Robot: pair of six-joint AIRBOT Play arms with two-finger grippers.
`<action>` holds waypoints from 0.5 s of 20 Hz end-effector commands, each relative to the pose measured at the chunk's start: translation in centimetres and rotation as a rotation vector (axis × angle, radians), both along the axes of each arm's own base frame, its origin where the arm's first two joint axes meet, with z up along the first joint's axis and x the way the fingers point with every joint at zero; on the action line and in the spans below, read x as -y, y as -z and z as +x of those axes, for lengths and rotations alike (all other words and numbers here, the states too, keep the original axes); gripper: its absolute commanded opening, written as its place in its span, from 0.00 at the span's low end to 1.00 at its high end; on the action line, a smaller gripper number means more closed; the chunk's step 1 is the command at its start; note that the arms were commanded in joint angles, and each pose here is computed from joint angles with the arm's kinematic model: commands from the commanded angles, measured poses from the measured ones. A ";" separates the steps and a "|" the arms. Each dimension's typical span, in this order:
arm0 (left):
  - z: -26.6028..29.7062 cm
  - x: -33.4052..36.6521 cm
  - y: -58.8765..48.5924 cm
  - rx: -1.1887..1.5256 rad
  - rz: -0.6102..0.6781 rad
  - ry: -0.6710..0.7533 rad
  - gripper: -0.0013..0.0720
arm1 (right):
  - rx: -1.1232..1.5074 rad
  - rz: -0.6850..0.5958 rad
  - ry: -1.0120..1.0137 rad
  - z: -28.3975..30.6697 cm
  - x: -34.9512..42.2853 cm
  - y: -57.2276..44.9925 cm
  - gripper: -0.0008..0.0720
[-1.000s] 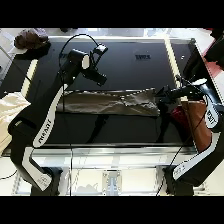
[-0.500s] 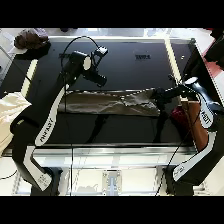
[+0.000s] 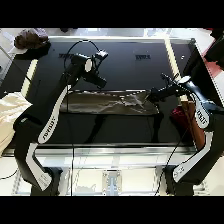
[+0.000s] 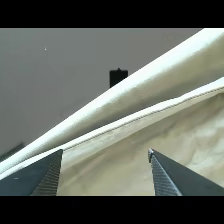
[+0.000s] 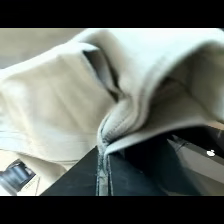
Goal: Fold the shirts.
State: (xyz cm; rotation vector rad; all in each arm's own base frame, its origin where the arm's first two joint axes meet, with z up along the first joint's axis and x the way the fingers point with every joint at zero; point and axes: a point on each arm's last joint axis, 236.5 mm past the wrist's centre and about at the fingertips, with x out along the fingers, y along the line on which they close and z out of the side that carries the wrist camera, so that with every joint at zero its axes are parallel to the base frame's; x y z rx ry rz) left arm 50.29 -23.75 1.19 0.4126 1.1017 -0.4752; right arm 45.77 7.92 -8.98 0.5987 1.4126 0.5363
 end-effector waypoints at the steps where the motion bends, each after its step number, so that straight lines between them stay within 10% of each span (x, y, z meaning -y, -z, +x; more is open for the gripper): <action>1: 0.2 -0.5 1.9 -0.029 0.018 -0.009 0.86 | 0.006 0.069 -0.023 -0.1 -1.7 -2.1 0.02; 7: -0.6 -0.2 8.1 -0.157 0.029 -0.016 0.65 | 0.182 0.125 -0.124 0.7 -3.2 -14.2 0.02; 10: -2.0 2.1 9.9 -0.241 -0.060 -0.017 0.14 | 0.311 0.100 -0.170 1.5 -5.7 -19.8 0.02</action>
